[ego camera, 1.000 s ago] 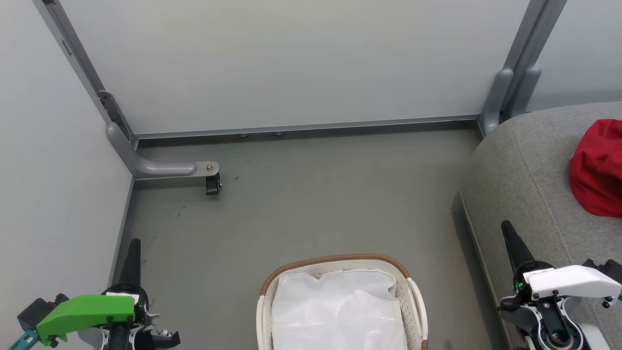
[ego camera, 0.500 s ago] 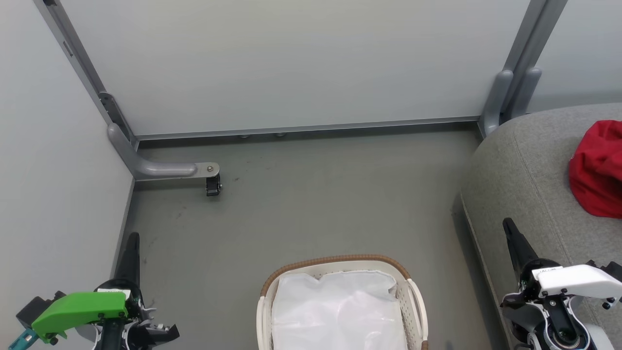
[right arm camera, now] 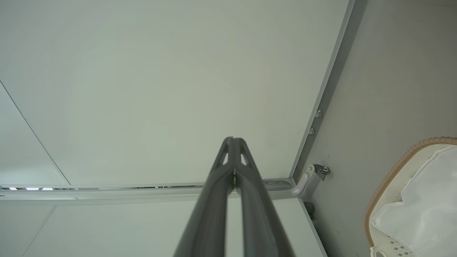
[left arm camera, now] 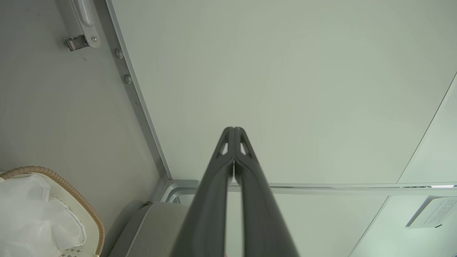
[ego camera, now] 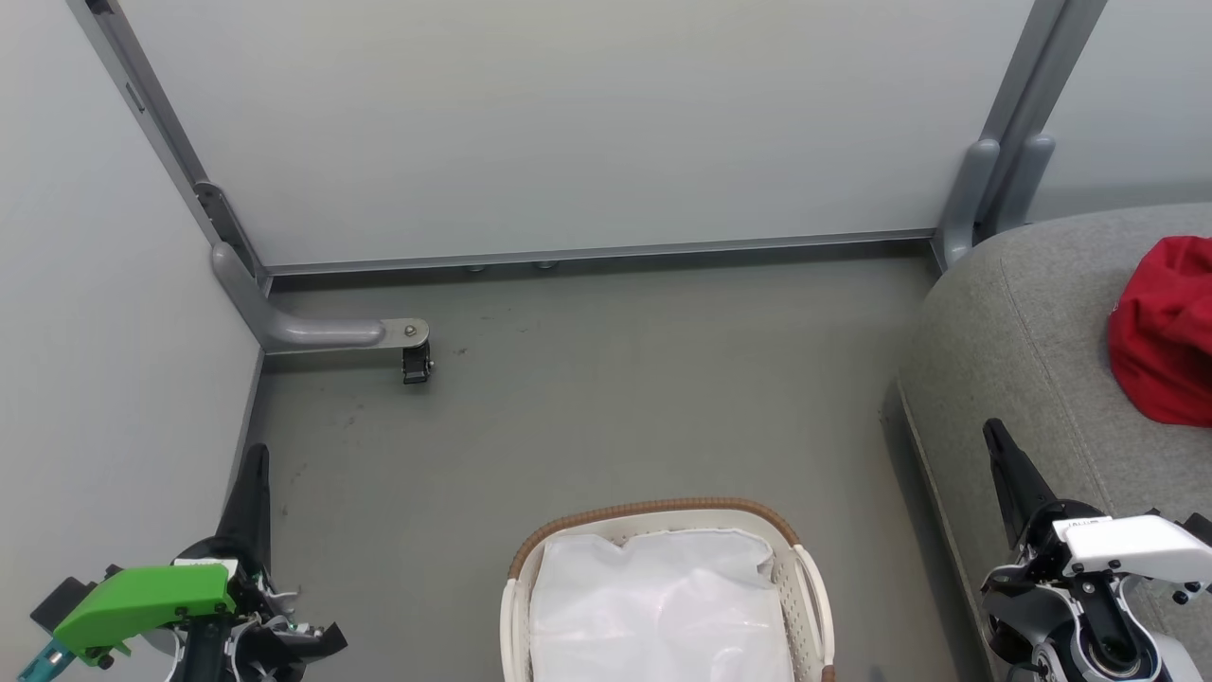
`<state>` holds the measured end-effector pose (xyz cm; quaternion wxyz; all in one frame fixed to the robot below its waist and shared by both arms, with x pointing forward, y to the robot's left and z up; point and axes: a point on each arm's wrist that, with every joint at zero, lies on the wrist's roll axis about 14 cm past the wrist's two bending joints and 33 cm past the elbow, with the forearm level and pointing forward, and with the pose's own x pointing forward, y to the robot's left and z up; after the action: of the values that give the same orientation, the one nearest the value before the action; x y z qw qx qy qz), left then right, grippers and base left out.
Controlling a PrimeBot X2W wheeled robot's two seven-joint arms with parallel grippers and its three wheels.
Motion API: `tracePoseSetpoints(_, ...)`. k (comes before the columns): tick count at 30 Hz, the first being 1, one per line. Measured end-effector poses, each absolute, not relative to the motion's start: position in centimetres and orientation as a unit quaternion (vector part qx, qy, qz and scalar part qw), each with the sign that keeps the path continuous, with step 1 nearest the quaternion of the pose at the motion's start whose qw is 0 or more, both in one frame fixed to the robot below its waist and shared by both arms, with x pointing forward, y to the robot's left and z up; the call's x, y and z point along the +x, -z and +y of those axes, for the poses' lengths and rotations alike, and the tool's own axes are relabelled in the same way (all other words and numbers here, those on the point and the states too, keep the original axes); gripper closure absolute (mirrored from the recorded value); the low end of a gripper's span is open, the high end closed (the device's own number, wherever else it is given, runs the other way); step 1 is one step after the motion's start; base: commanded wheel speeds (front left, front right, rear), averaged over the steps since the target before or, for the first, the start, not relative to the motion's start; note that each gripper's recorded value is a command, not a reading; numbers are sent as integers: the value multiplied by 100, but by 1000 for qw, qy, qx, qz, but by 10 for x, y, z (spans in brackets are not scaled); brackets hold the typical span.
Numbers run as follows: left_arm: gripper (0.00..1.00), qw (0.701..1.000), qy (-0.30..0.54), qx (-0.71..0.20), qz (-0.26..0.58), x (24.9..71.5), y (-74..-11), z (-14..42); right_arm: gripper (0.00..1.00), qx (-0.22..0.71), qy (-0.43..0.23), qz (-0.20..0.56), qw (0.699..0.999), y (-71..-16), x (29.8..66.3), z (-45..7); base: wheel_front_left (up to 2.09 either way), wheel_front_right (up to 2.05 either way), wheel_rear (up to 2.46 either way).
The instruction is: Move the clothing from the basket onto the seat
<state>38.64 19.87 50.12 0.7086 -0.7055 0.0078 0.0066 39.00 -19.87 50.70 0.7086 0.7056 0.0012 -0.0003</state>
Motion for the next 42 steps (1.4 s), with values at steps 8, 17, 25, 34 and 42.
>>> tracePoseSetpoints(8, 100, 705, -5, -709, 6, 387, -502, 199, 100, 709, -1, 0, 705, -508, 390, -199, 0, 0, 0)
tracePoseSetpoints(17, 100, 705, -5, -709, 5, 387, -503, 199, 100, 709, -1, 0, 705, -508, 390, -199, 0, 0, 0)
tracePoseSetpoints(25, 100, 705, -5, -709, 5, 387, -503, 199, 100, 709, -1, 0, 705, -508, 390, -199, 0, 0, 0)
tracePoseSetpoints(34, 100, 705, -5, -709, 5, 387, -503, 199, 100, 709, -1, 0, 705, -508, 390, -199, 0, 0, 0)
tracePoseSetpoints(42, 100, 705, -5, -709, 5, 387, -503, 199, 100, 709, -1, 0, 705, -508, 390, -199, 0, 0, 0)
